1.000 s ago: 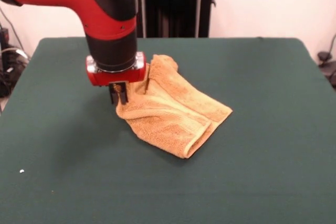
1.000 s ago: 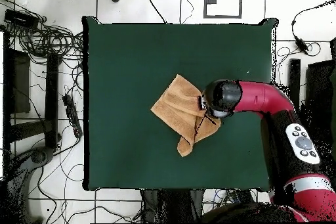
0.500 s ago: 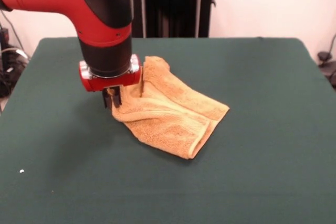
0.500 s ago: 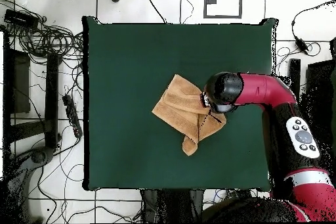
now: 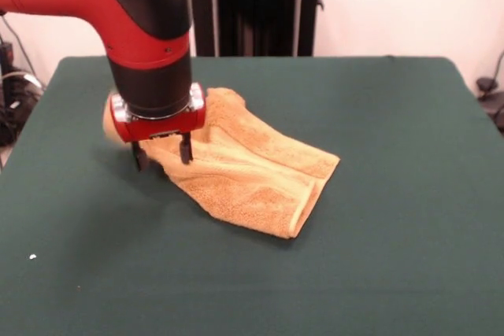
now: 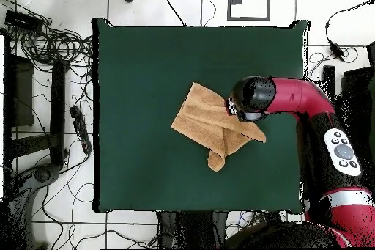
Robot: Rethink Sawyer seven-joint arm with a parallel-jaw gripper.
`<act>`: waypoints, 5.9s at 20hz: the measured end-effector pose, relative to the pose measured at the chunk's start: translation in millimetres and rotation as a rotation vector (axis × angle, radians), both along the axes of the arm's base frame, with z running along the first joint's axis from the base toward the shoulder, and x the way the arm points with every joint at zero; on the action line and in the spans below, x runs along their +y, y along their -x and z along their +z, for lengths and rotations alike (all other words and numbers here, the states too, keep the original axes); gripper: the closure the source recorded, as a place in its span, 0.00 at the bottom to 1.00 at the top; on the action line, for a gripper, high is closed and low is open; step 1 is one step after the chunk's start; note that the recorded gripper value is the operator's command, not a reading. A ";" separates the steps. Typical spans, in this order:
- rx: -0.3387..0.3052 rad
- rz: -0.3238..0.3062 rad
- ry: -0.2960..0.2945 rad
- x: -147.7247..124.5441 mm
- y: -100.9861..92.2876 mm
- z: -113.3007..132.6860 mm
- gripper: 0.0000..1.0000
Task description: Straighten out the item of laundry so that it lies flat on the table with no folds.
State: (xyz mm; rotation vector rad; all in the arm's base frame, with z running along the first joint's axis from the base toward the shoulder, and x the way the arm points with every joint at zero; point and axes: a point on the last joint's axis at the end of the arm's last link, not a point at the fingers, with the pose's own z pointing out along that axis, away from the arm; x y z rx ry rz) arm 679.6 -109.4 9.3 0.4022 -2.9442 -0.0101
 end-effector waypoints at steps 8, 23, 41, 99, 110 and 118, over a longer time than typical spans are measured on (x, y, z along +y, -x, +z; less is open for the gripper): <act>-0.014 -0.014 0.000 -10.5 -3.3 6.3 0.00; -0.074 0.036 0.019 12.5 3.4 57.1 0.00; -0.241 0.128 -0.067 120.0 17.3 44.7 0.00; -0.326 0.069 -0.081 138.9 44.2 -46.5 1.00; -0.297 0.041 -0.018 126.7 34.2 57.8 1.00; -0.253 -0.005 0.006 114.0 29.0 112.6 1.00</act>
